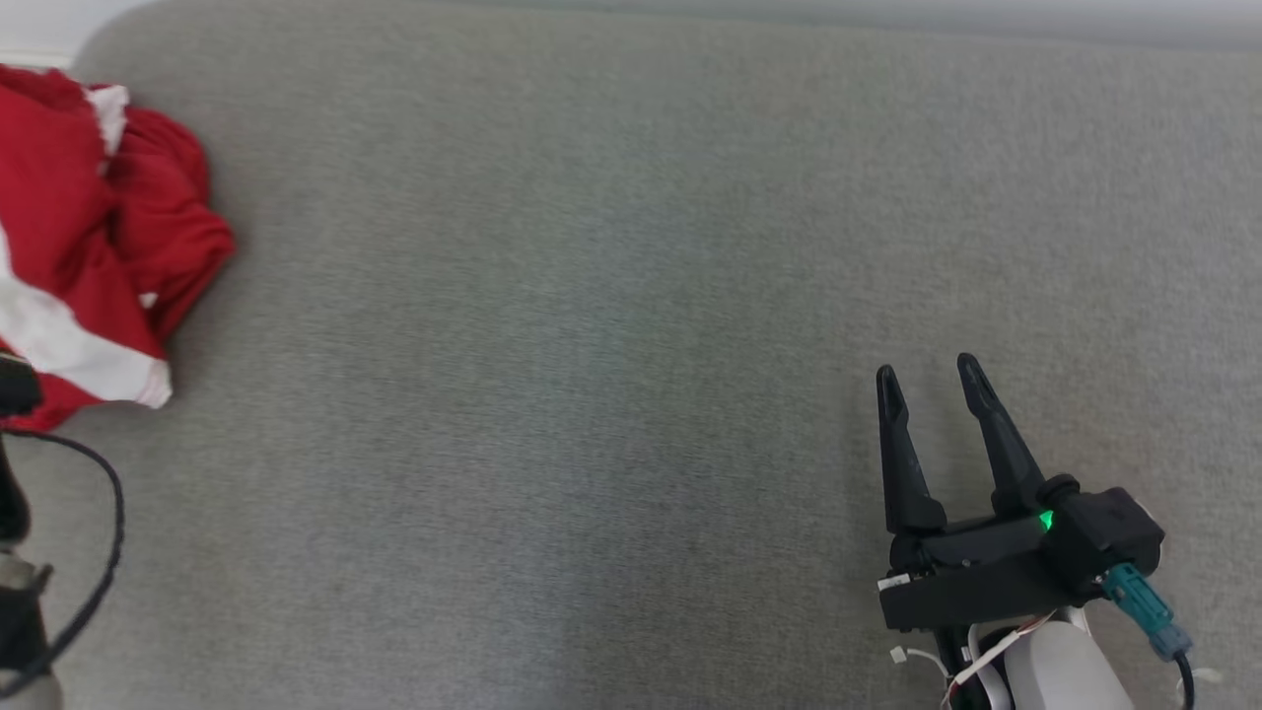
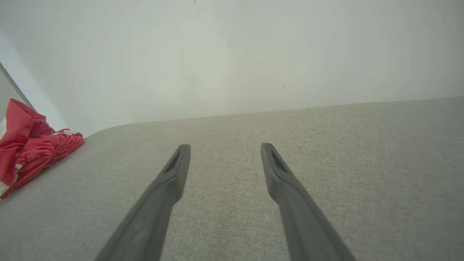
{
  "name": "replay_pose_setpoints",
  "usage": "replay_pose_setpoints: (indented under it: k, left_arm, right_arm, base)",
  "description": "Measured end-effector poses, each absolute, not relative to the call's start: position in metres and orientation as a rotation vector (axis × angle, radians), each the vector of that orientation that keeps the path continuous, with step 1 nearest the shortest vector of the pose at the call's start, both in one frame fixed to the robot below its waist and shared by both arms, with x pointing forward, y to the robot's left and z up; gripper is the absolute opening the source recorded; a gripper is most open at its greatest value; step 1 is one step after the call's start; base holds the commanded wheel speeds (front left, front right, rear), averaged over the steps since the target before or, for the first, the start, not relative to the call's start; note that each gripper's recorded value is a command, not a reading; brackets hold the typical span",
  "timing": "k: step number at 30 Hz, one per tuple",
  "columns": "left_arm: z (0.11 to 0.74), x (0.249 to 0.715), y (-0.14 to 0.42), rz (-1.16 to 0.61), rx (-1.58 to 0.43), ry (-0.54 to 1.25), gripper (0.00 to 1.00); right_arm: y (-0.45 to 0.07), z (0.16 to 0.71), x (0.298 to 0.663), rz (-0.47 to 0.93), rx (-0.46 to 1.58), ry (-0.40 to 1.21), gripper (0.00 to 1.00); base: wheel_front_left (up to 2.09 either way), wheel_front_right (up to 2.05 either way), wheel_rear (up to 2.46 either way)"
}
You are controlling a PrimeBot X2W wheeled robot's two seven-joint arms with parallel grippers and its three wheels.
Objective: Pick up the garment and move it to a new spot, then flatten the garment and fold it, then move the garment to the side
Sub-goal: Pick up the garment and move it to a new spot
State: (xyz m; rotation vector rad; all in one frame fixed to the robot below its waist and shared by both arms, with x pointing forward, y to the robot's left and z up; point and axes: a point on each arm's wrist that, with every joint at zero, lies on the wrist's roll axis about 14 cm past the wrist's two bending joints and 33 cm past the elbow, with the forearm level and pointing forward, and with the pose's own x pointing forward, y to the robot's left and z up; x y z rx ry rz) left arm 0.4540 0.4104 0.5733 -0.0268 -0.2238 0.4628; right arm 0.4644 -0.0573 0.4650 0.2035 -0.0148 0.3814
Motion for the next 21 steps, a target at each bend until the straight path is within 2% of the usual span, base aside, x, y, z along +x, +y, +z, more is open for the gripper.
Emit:
replay_pose_setpoints:
  k: [2,9,15,21]
  left_arm:
    - [0.554,0.477,0.413,0.443,-0.054,-0.149,1.0]
    - [0.505,0.507,0.416,0.418,-0.07,0.082,1.0]
    - [0.452,0.509,0.424,0.429,-0.078,0.358,1.0]
    - [0.419,0.506,0.422,0.433,-0.101,0.551,1.0]
  right_arm:
    - [-0.066,0.457,0.469,0.357,0.201,-0.003,1.0]
    - [-0.081,0.448,0.473,0.319,0.195,0.012,1.0]
    - [-0.094,0.444,0.475,0.284,0.183,0.016,1.0]
    - [-0.103,0.441,0.474,0.264,0.175,0.021,1.0]
  base:
    - [0.0,0.0,0.0]
    - [0.0,0.0,0.0]
    - [0.0,0.0,0.0]
    - [0.0,0.0,0.0]
